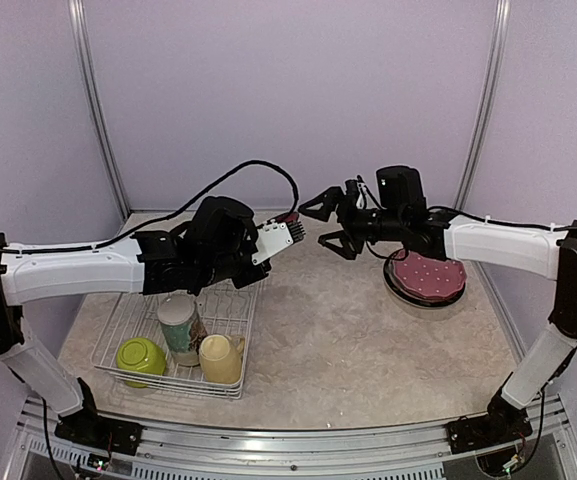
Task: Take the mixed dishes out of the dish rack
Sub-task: Pass from the left arm to the right, then place the plate with another plate, then grab the cup from the dish rack.
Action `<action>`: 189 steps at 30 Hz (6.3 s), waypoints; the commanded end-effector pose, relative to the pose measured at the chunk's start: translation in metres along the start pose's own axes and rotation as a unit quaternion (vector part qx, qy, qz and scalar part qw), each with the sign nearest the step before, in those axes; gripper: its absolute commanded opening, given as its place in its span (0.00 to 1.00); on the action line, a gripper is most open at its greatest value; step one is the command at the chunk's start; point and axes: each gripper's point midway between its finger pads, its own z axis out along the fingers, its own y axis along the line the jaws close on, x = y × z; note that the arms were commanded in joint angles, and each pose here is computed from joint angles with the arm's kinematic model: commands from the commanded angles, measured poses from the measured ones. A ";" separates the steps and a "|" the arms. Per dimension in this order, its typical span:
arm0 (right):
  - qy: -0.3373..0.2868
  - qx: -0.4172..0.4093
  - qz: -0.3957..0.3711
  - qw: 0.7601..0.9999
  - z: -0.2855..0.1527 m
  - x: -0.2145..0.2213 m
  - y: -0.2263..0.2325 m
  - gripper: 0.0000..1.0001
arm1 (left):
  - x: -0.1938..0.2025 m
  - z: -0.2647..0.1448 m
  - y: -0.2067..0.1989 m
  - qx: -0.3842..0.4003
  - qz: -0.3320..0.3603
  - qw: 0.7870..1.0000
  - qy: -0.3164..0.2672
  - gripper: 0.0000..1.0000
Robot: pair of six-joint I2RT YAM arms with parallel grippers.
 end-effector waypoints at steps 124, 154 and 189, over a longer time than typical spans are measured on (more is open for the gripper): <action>-0.134 0.392 0.009 0.910 -0.237 -0.089 -0.268 0.72 | -0.028 -0.027 0.035 -0.052 -0.099 0.993 -0.031 0.94; -0.161 0.483 -0.058 0.859 -0.290 -0.073 -0.243 1.00 | -0.029 -0.031 0.045 -0.035 -0.153 0.987 -0.030 0.99; -0.192 0.336 -0.097 0.917 -0.264 -0.072 -0.192 1.00 | 0.152 -0.138 -0.021 0.116 -0.603 0.710 0.345 0.99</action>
